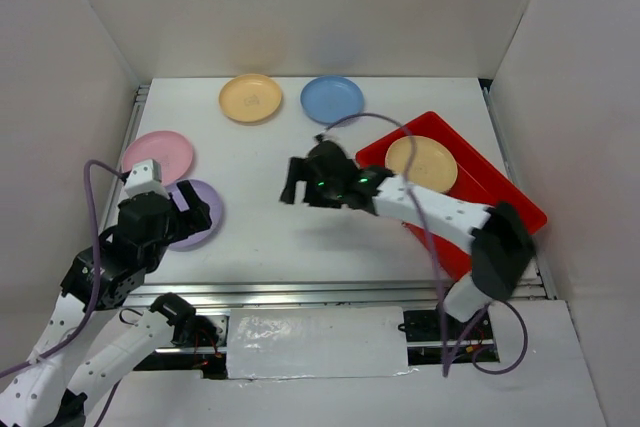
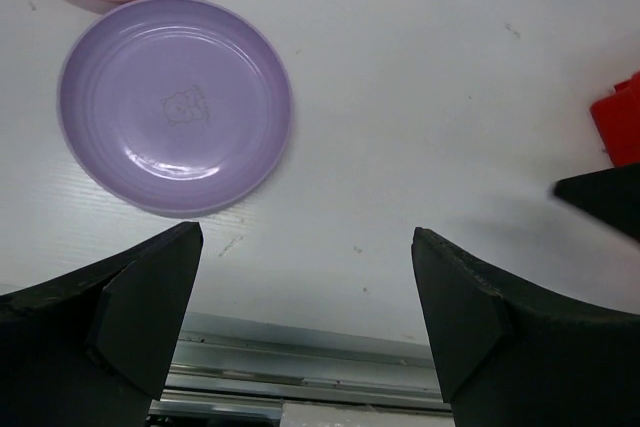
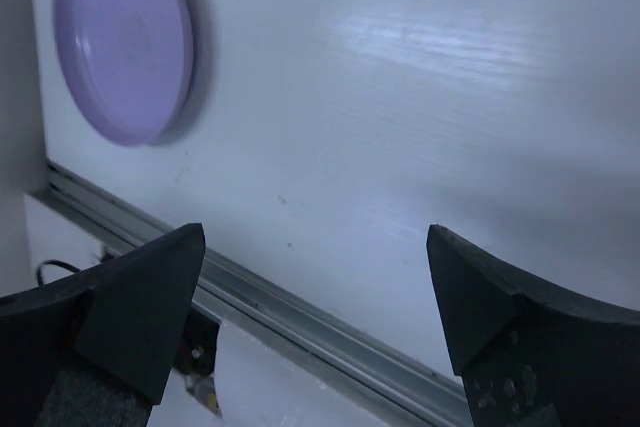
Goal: Place the plates into the plastic bin on the countertop
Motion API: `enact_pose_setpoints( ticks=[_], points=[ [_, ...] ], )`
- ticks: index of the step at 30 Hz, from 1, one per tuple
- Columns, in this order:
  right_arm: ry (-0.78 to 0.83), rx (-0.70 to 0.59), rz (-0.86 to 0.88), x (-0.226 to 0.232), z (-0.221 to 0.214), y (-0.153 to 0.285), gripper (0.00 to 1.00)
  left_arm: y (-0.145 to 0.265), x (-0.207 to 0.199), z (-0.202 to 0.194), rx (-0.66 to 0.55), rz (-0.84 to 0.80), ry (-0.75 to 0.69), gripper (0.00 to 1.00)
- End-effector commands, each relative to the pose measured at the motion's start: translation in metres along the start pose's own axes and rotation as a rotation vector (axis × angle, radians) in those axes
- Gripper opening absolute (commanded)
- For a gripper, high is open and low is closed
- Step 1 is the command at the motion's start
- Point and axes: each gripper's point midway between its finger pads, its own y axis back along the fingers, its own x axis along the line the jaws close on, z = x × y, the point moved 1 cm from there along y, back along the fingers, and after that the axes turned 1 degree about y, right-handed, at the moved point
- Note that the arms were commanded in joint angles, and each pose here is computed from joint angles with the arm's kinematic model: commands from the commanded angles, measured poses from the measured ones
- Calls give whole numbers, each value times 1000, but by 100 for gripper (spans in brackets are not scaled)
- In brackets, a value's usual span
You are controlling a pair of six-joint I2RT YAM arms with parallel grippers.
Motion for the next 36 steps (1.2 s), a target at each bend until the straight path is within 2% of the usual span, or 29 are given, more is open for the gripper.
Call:
enact_pose_setpoints(
  ticks=[1,2,3,4,5,6,10,11,13,14,19,22,25,26,28,31,34,36],
  points=[
    [52,104,62,54,-43,-59,100,11,17,17,-87,82,88,99],
    [91,130,91,76,-58,-65,100,12,18,18,-93,85,99,99],
    [106,119,143,104,-50,-69,100,15,21,20,-110,87,111,99],
    [118,163,127,102,-68,-93,99,17,22,21,-120,91,121,99],
    [112,161,144,111,-67,-100,99,19,24,21,-123,97,126,99],
    [101,177,221,134,-66,-103,99,22,26,23,-135,97,149,99],
    [78,227,182,137,-79,-151,98,28,34,26,-168,114,180,99],
    [62,205,207,153,-67,-153,98,30,36,27,-177,112,188,99],
    [59,263,141,138,-84,-179,98,32,37,28,-184,112,196,99],
    [46,242,161,152,-71,-181,98,33,38,28,-190,109,199,99],
    [37,306,68,128,-89,-212,94,33,37,27,-193,93,199,99],
    [16,318,73,127,-89,-220,87,32,35,27,-189,88,192,99],
    [18,334,80,128,-93,-230,74,31,34,27,-184,89,186,99],
    [17,370,69,120,-106,-236,68,30,33,26,-180,85,183,99],
    [15,367,88,125,-103,-239,60,31,33,27,-183,80,182,99],
    [8,373,84,120,-109,-242,43,30,31,26,-181,72,179,99],
    [5,371,85,118,-112,-242,39,29,30,26,-175,71,171,99],
    [8,367,84,118,-111,-241,32,28,29,25,-173,69,169,99]
  ],
)
